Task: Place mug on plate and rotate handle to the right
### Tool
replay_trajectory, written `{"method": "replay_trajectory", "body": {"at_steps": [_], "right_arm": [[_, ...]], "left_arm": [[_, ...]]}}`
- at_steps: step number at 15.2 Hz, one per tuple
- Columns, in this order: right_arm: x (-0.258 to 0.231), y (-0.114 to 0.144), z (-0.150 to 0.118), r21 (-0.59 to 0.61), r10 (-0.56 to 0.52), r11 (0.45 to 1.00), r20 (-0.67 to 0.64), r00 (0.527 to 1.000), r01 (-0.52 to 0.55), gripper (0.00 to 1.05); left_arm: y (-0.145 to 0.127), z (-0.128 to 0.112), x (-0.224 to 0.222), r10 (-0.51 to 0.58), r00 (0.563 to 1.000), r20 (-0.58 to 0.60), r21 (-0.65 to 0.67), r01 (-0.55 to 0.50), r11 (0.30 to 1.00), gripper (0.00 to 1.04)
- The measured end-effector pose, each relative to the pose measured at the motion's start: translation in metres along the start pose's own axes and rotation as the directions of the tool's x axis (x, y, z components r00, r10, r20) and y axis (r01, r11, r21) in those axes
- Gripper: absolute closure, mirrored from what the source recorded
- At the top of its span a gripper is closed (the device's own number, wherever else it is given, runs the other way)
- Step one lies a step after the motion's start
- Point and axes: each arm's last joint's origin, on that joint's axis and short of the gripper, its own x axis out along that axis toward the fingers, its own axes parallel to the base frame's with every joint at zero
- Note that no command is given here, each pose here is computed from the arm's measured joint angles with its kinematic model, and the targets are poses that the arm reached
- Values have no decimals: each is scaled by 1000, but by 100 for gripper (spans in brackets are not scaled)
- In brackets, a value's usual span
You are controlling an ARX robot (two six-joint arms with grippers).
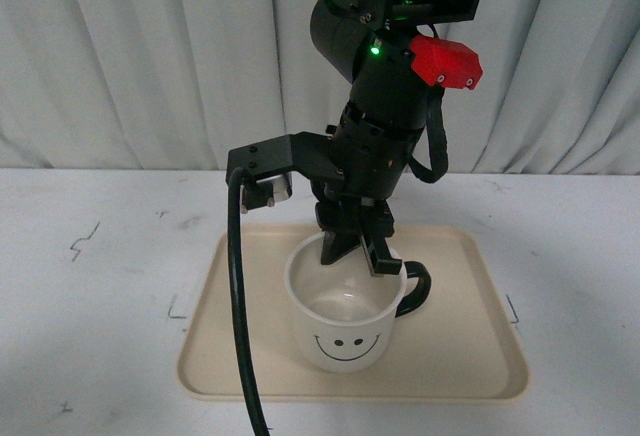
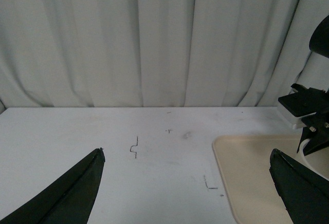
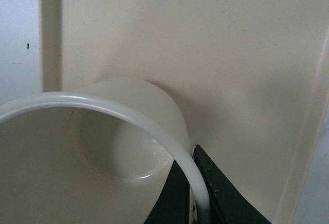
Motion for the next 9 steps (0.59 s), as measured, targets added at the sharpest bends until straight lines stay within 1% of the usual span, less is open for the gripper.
{"method": "replay_trajectory", "body": {"at_steps": [4,5,7,8,9], "right_arm": [[7,4,0,-8,6,1000,-47,999,-6,102],[7,4,0,-9,7,1000,-51,999,-7,98],[6,8,-3,11,51,999,-50,997,-51,76],[0,7,-5,25,73,997,-14,997,-73,65],[-14,7,-2,16,63,998,55,996,-64,54]], "left_arm": [[0,0,0,0,1000,0,0,0,1000,7],[0,0,0,0,1000,0,0,0,1000,7],[0,0,0,0,1000,0,0,0,1000,7],[0,0,0,0,1000,0,0,0,1000,7],[0,0,0,0,1000,0,0,0,1000,7]]}}
